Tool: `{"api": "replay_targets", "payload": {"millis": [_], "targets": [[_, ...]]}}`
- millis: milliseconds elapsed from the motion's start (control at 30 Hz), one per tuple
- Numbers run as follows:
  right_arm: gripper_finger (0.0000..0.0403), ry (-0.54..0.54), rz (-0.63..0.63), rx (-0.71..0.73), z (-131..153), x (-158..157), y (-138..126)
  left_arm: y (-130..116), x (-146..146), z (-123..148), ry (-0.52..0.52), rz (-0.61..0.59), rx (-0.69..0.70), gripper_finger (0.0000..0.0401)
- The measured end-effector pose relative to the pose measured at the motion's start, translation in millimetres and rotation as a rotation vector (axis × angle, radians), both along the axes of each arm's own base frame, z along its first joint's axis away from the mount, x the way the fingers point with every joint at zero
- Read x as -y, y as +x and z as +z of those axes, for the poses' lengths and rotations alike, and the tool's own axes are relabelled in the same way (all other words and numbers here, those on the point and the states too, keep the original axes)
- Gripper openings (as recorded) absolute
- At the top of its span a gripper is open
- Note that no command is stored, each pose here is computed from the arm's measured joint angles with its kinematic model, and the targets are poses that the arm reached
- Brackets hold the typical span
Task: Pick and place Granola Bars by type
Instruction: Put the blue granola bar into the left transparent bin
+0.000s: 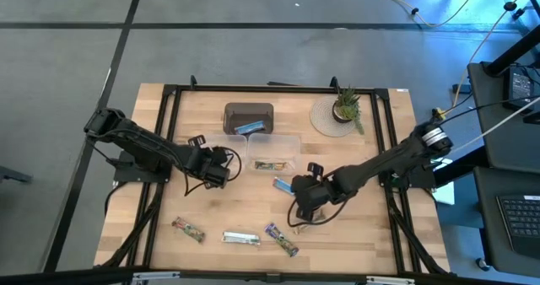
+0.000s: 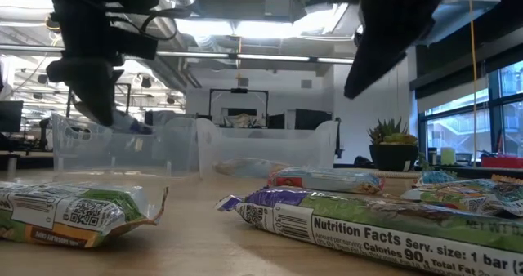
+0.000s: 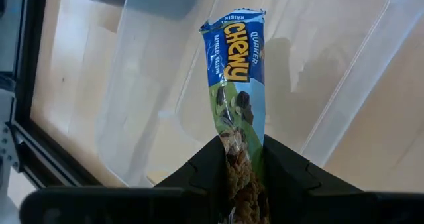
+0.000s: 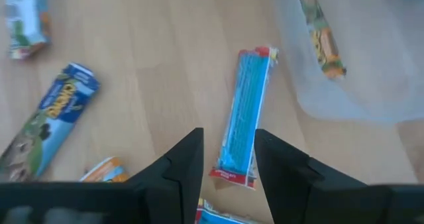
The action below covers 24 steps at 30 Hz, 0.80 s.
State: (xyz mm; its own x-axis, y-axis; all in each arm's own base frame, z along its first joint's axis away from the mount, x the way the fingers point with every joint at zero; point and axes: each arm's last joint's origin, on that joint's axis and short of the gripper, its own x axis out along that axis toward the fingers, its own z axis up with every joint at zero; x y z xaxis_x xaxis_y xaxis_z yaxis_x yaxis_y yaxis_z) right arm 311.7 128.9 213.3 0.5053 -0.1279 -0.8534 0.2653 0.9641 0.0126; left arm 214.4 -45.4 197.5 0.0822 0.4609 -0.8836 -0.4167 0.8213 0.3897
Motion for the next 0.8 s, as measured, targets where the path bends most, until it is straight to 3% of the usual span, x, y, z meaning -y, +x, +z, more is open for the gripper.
{"api": "replay_targets", "payload": {"millis": [633, 800], "targets": [[0.0141, -0.029, -0.045, -0.026, -30, -2, 14, 1, -1, 1, 0.041, -0.002, 0.024, 0.0082], [0.0185, -0.036, -0.012, -0.037, -29, 1, 15, 1, -1, 1, 0.039, -0.002, 0.024, 0.0082]]}}
